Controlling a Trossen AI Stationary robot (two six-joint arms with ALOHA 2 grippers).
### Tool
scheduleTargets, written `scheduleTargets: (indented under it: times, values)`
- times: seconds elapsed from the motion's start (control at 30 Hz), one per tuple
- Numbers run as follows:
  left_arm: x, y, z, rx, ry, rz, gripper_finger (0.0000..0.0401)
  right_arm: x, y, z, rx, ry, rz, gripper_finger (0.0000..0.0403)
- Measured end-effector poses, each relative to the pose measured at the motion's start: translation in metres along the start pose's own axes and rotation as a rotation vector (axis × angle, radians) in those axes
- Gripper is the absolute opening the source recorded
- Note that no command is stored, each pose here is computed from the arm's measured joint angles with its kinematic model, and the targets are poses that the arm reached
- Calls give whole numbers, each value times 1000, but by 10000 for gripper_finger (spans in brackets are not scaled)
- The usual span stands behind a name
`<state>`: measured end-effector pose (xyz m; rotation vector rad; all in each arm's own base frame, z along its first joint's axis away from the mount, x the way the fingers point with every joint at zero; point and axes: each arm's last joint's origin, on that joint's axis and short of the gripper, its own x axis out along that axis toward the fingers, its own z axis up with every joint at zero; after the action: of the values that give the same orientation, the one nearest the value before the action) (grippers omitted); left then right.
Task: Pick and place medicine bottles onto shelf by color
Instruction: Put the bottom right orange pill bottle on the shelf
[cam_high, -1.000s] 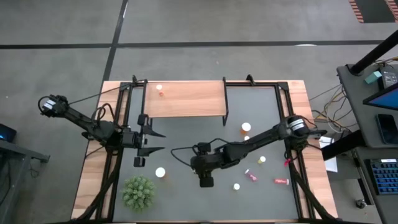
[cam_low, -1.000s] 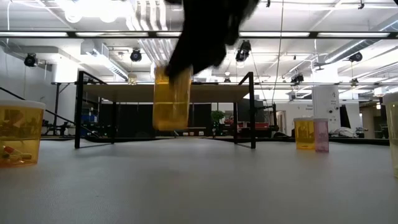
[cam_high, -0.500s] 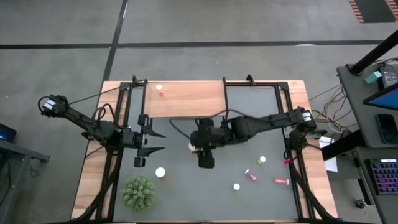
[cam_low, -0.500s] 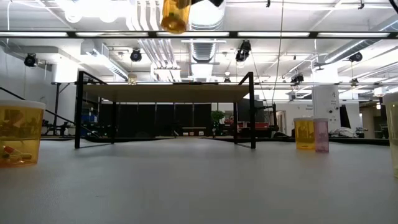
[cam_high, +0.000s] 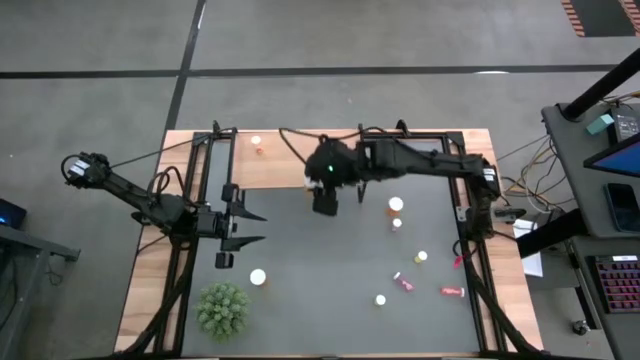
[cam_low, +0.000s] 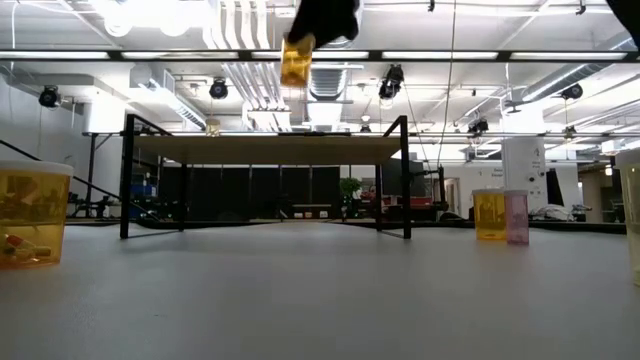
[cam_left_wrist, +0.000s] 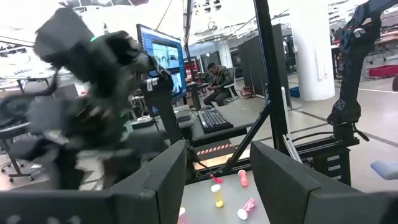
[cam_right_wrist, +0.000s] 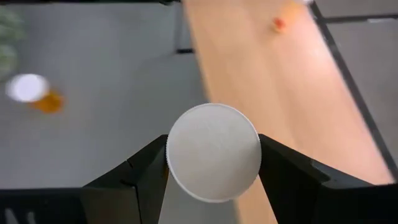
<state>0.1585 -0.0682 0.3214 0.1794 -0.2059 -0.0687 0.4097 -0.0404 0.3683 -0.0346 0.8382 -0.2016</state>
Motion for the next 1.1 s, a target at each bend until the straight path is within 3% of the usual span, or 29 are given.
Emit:
scheduleTargets:
  times: [0.2, 0.33, 0.77, 1.1]
  values:
    - [0, 0, 1, -1, -4, 1, 162, 27, -38, -6, 31, 56, -61, 214]
    - [-1, 1, 1, -2, -7, 2, 162, 39, -50, -8, 43, 61, -60, 214]
    - [-3, 2, 3, 0, -16, 5, 162, 67, -53, -10, 43, 65, -35, 214]
    - [-3, 2, 3, 0, -17, 5, 162, 71, -53, -9, 38, 52, -35, 217]
